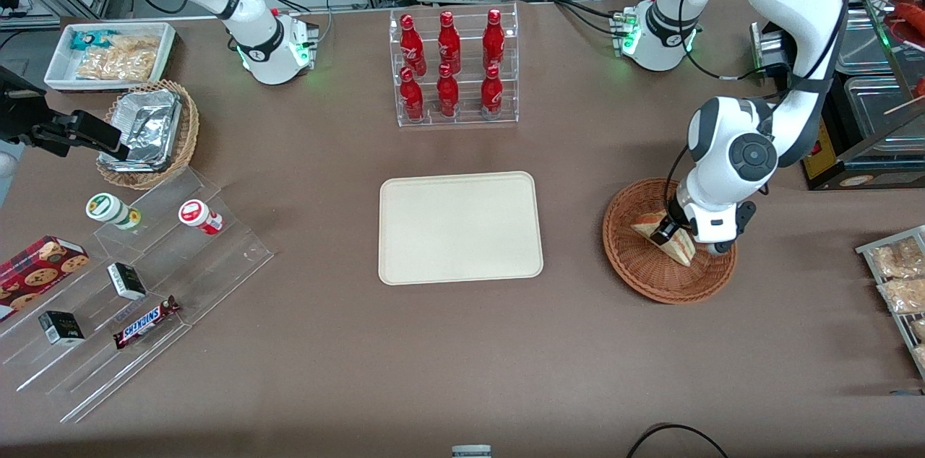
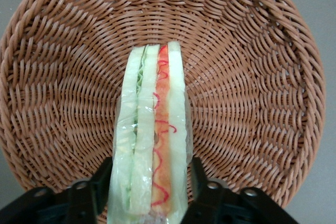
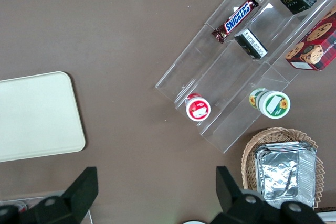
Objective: Place sandwich from basket to tray
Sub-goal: 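Close the left gripper on the sandwich wedge, then lift the sandwich and carry it over the cream tray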
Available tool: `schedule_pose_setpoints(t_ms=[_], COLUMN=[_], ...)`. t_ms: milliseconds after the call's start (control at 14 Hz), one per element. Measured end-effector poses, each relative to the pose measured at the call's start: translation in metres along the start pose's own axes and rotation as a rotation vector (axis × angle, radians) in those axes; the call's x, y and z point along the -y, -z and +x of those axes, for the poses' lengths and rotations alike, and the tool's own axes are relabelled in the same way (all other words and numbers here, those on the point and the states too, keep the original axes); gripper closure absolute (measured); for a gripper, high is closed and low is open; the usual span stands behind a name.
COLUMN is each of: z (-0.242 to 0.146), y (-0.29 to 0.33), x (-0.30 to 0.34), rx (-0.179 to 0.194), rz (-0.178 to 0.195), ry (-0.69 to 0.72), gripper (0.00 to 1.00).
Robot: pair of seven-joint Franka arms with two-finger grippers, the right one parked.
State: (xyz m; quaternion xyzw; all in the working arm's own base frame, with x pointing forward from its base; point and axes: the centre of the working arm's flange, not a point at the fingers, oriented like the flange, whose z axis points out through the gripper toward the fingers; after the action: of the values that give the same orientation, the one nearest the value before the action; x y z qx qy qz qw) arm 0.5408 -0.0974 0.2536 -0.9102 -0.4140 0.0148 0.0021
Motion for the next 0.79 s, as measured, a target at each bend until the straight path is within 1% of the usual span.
schedule_pose_setpoints(t_ms=[143, 286, 357, 429, 571, 643, 714, 786], z=[0.003, 0.007, 0.009, 0.011, 0.014, 0.009, -0.001, -0.017], y=[0.005, 0.016, 0.024, 0.037, 0.083, 0.115, 0.147, 0.175], x=[-0.004, -0.011, -0.015, -0.018, -0.032, -0.044, -0.059, -0.075], rx=[-0.007, -0.020, -0.021, -0.015, 0.011, 0.021, 0.022, 0.016], rz=[-0.012, -0.032, -0.032, -0.018, 0.033, 0.050, 0.046, 0.024], ry=[0.005, 0.005, 0.004, 0.003, -0.008, -0.026, -0.052, -0.088], gripper=[0.59, 0.76, 0.79, 0.80, 0.80, 0.80, 0.80, 0.80])
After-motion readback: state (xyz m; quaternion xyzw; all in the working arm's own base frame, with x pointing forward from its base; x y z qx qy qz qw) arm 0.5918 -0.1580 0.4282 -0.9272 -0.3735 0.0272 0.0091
